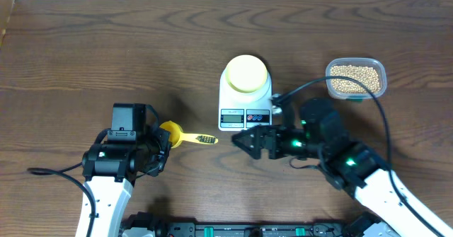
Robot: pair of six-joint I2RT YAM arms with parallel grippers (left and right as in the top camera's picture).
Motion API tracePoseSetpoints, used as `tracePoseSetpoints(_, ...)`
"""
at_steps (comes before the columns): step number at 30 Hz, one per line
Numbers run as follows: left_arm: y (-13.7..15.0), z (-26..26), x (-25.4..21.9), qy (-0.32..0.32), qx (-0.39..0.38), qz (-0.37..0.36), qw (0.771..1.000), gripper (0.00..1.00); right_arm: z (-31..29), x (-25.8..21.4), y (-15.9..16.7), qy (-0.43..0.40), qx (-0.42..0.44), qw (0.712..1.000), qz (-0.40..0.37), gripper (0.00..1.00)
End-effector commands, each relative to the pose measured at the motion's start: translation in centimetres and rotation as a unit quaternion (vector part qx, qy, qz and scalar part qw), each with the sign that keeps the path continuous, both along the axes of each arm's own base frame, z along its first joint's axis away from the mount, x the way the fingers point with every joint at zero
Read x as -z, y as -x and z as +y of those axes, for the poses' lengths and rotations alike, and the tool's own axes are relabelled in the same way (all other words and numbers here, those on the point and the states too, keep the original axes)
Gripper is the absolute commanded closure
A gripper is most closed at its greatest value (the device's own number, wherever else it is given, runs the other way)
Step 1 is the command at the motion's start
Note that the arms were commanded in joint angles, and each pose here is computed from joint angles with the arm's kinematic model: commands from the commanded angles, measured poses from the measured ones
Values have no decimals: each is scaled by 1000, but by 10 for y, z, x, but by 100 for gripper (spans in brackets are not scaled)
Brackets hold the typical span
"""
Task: Scoop item into bowl and weigh 50g on scale
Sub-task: 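Reach the right gripper toward the scoop handle held by the left gripper, then close the right gripper on the scoop handle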
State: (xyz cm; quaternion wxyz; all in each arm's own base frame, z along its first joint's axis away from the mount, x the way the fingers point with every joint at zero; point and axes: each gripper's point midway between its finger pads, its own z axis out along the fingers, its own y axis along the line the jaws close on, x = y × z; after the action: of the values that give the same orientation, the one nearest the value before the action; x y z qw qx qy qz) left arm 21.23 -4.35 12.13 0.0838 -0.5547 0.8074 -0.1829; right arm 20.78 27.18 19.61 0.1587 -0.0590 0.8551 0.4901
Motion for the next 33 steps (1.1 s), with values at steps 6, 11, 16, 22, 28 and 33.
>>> tracePoseSetpoints(6,0,-2,0,5,-2,3,1000,93,58,16,-2,-44,-5,997,60,15)
tracePoseSetpoints(11,0,-3,0,12,-13,6,1000,93,85,11,4,-70,-31,997,26,18)
tracePoseSetpoints(16,1,-3,0,13,-12,6,1000,93,95,17,5,-69,-15,997,39,28)
tracePoseSetpoints(22,1,-6,0,21,-8,7,1000,93,99,11,5,-81,-9,996,29,39)
tracePoseSetpoints(28,2,-14,-1,32,8,7,999,93,100,9,4,-84,-10,996,27,46)
tracePoseSetpoints(33,4,-21,-1,32,26,8,999,93,100,9,4,-86,-4,996,39,53)
